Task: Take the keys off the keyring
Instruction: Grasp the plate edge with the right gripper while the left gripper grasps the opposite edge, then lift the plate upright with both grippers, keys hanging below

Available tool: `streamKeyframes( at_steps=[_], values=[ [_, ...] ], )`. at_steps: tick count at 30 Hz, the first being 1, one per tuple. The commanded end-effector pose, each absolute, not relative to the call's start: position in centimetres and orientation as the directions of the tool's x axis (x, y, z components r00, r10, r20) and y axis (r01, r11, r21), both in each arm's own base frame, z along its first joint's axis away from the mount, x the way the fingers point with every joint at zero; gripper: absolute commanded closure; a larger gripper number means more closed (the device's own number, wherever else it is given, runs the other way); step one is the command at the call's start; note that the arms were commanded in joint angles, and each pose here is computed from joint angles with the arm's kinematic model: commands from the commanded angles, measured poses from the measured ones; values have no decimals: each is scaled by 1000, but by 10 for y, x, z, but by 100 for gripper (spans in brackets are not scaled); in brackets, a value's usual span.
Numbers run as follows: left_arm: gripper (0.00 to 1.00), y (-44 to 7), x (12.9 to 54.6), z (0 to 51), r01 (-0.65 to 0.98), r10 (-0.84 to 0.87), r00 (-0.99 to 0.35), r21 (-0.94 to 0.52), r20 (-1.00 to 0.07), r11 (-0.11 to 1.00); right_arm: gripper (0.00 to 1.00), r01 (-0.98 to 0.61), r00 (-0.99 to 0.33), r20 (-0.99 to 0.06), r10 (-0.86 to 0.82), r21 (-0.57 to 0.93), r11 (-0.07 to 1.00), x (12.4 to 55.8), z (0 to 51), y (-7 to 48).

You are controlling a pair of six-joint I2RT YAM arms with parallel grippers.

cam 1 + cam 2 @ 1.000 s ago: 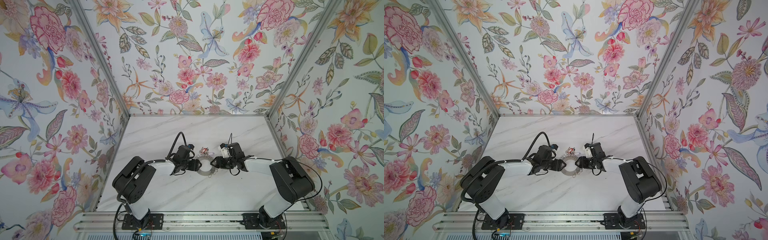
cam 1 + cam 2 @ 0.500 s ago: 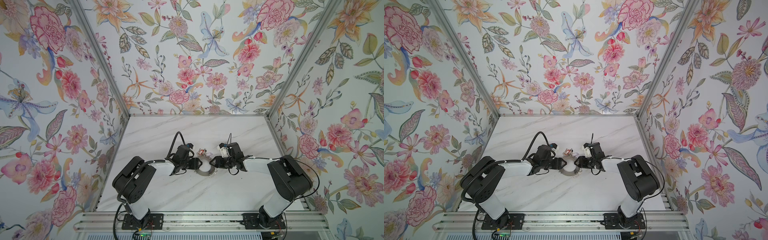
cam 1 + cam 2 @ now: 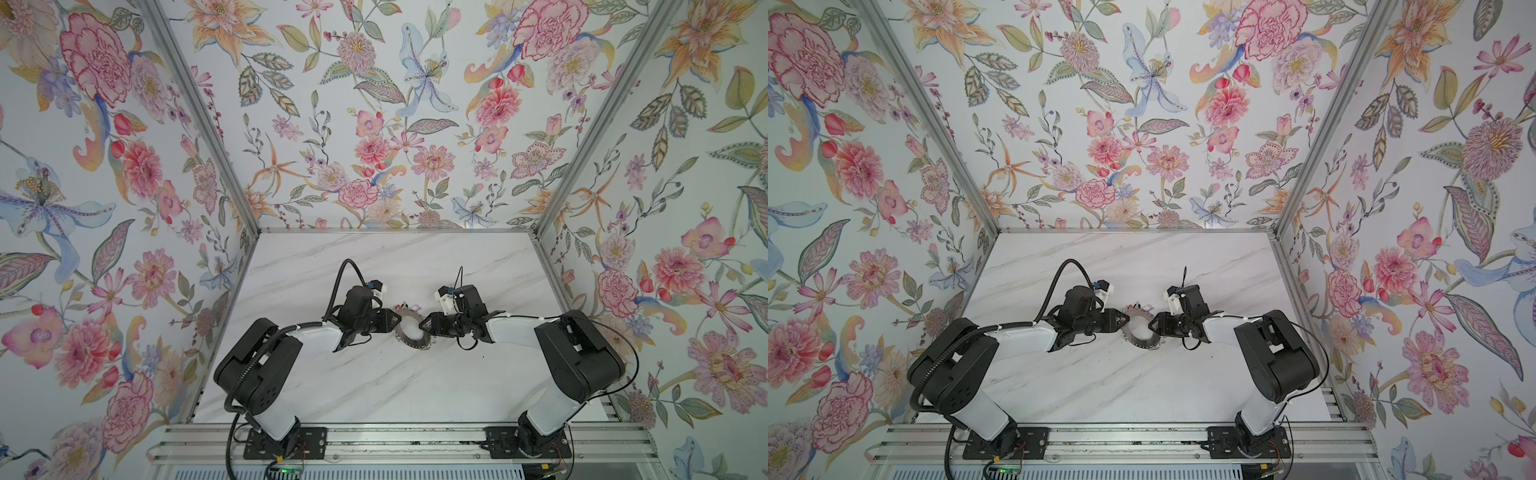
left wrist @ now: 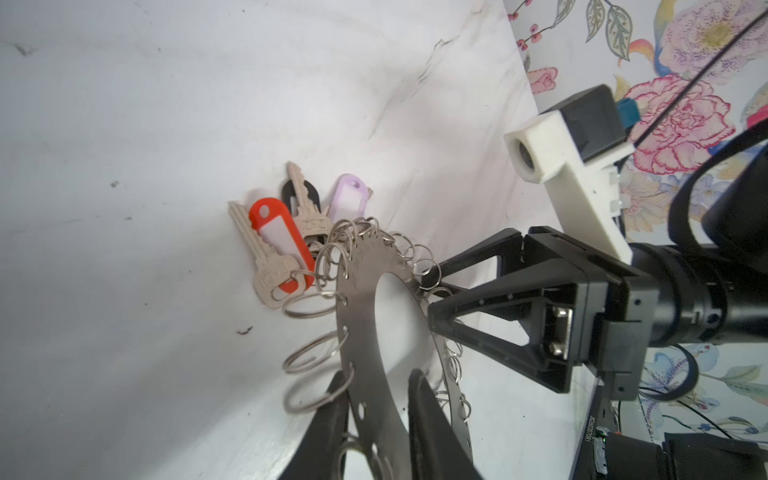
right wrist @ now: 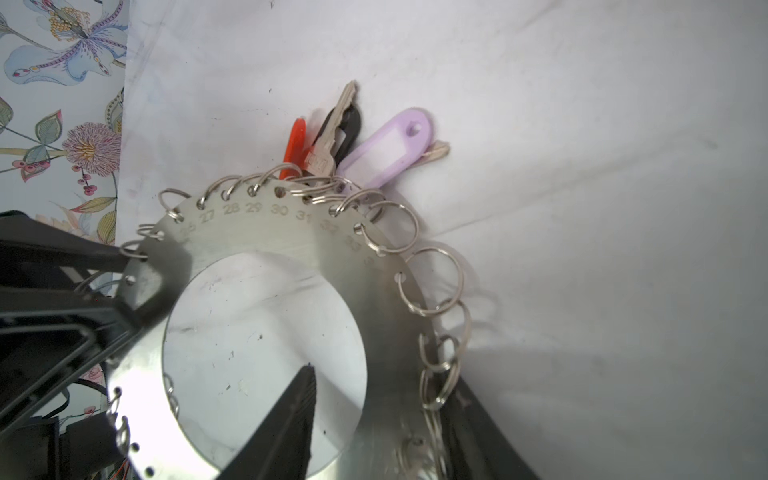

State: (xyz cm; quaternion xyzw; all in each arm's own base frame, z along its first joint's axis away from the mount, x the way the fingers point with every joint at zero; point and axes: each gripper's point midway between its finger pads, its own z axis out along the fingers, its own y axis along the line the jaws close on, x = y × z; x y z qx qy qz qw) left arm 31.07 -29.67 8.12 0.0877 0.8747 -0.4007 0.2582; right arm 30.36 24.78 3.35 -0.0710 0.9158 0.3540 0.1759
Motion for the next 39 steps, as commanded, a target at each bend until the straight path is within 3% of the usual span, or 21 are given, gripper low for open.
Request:
streamKeyframes(
  at_steps=[1,5,9,12,24,29,39],
  values=[
    [78,-304,302,88,393,-35,-855,-691,-518,606,50,-250,-943,-333,-27,650,718,293,34,257],
    [83,-307,303,88,396,-33,-857,-697,-515,598,50,-256,-940,-340,-26,653,712,293,38,257],
    [97,-306,304,88,392,-33,-860,-701,-509,596,50,-261,-936,-351,-22,652,712,293,44,255],
    [100,-304,307,92,387,-49,-856,-701,-515,600,46,-268,-929,-370,-15,643,717,295,50,251],
    [100,-294,329,127,359,-176,-819,-728,-546,585,30,-258,-889,-454,52,593,762,307,90,215],
    [100,-283,347,163,339,-306,-761,-753,-572,565,25,-260,-861,-499,98,597,759,307,120,206],
    [100,-254,377,231,258,-625,-606,-864,-492,432,17,-170,-798,-468,379,779,604,298,185,206]
  ],
)
